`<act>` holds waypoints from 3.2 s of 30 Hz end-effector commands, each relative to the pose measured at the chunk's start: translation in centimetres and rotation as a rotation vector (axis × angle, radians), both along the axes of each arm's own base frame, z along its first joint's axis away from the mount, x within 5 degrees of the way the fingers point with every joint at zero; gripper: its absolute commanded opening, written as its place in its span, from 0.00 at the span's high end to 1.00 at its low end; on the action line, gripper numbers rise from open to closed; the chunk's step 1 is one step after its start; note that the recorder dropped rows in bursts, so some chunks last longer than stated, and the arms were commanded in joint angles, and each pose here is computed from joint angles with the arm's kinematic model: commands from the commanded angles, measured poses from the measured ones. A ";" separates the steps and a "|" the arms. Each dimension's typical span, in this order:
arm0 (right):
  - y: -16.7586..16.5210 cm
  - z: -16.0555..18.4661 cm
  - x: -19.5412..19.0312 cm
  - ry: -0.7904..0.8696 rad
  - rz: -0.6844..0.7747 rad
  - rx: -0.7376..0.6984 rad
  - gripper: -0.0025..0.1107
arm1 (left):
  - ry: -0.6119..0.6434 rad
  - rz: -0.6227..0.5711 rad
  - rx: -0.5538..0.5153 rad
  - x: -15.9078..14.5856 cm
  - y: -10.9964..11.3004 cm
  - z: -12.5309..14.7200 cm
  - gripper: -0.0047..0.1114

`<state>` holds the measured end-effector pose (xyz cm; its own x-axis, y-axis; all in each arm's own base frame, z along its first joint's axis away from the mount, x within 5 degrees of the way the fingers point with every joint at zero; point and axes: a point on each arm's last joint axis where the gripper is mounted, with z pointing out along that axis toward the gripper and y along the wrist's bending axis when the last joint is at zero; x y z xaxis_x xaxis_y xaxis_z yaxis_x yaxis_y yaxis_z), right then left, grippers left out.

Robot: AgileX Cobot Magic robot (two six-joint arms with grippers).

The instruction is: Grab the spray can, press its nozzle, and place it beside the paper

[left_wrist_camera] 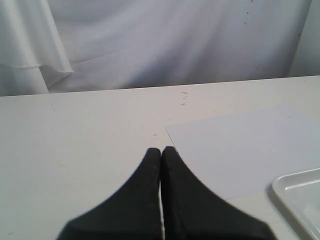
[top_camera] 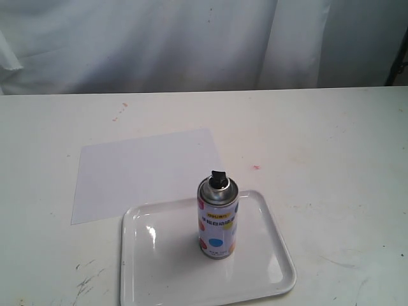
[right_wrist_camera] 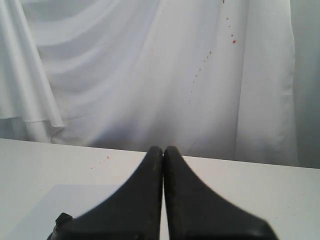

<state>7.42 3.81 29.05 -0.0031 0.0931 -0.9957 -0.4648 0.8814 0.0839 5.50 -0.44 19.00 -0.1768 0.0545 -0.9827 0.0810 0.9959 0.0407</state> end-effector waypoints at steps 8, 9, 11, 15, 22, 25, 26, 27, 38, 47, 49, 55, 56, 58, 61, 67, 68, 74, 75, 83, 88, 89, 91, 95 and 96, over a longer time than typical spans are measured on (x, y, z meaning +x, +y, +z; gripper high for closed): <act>-3.8 0.7 -1.8 -0.113 -0.373 0.067 0.98 | -0.003 -0.006 0.001 0.0 0.0 -0.1 0.96; -4.2 0.7 -2.1 -0.119 -0.422 0.074 0.98 | -0.003 -0.006 0.001 0.0 0.0 -0.1 0.96; -4.6 0.7 -2.3 -0.124 -0.462 0.079 0.98 | -0.003 -0.006 0.001 0.0 0.0 -0.1 0.96; -4.9 0.3 -2.6 -0.125 -0.512 0.083 0.98 | -0.003 -0.007 0.003 0.0 0.0 -0.1 0.96; -4.8 -2.3 -1.9 -0.046 -0.505 0.073 0.98 | -0.003 -0.007 0.003 0.0 0.0 -0.1 0.96; -4.5 -3.0 -1.7 -0.026 -0.477 0.074 0.98 | -0.003 -0.007 0.003 0.0 0.0 -0.1 0.96; -4.4 -3.1 -1.7 -0.012 -0.471 0.083 0.98 | -0.003 -0.006 0.002 0.0 0.0 -0.1 0.96; -4.3 -3.3 -1.7 0.005 -0.463 0.086 0.98 | -0.003 -0.006 0.002 0.0 0.0 -0.1 0.96; -2.6 -5.9 -1.6 0.101 -0.272 -0.137 0.98 | -0.003 -0.007 0.004 0.0 0.0 -0.1 0.96; -2.5 -8.9 -1.3 0.180 -0.270 -0.148 0.98 | -0.003 -0.007 0.004 0.0 0.0 -0.1 0.96; -2.6 -9.2 -1.4 0.182 -0.276 -0.144 0.98 | -0.003 -0.007 0.004 0.0 0.0 -0.1 0.96; -3.2 -9.7 -1.7 0.161 -0.373 -0.117 0.98 | -0.003 -0.007 0.004 0.0 0.0 -0.1 0.96; -3.2 -9.7 -1.8 0.153 -0.377 -0.114 0.98 | -0.003 -0.007 0.004 0.0 0.0 -0.1 0.96; -3.2 -9.7 -1.9 0.140 -0.379 -0.119 0.98 | -0.003 -0.007 0.004 0.0 0.0 -0.1 0.96; -3.2 -10.5 -2.0 0.221 -0.373 -0.159 0.98 | -0.003 -0.007 0.004 0.0 0.0 -0.1 0.96; -3.3 -10.7 -2.1 0.245 -0.375 -0.192 0.98 | -0.003 -0.007 0.004 0.0 0.0 -0.1 0.96; -3.3 -10.8 -2.1 0.251 -0.375 -0.194 0.98 | -0.003 -0.007 0.004 0.0 0.0 -0.1 0.96; -3.3 -10.9 -2.1 0.259 -0.374 -0.196 0.98 | -0.003 -0.007 0.004 0.0 0.0 -0.1 0.96; -3.3 -10.9 -2.1 0.259 -0.374 -0.196 0.98 | -0.003 -0.007 0.004 0.0 0.0 -0.1 0.96; -3.3 -10.9 -2.1 0.257 -0.374 -0.196 0.98 | -0.003 -0.007 0.004 0.0 0.0 -0.1 0.96; -3.3 -10.9 -2.1 0.257 -0.372 -0.196 0.98 | -0.003 -0.007 0.004 0.0 0.0 -0.1 0.96; -3.3 -10.9 -2.1 0.257 -0.372 -0.196 0.98 | -0.003 -0.007 0.004 0.0 0.0 -0.1 0.96; -3.3 -10.9 -2.1 0.257 -0.372 -0.196 0.98 | -0.003 -0.007 0.004 0.0 0.0 -0.1 0.96; -3.3 -10.9 -2.1 0.257 -0.372 -0.196 0.98 | -0.003 -0.007 0.004 0.0 0.0 -0.1 0.96; -3.3 -10.9 -2.1 0.257 -0.372 -0.196 0.98 | -0.003 -0.007 0.004 0.0 0.0 -0.1 0.96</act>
<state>5.33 0.58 18.30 -0.2548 -0.0425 -0.9661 -0.1064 0.9942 -0.0157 5.50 -0.44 19.00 -0.1764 0.0593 -0.9825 0.0819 0.9956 0.0454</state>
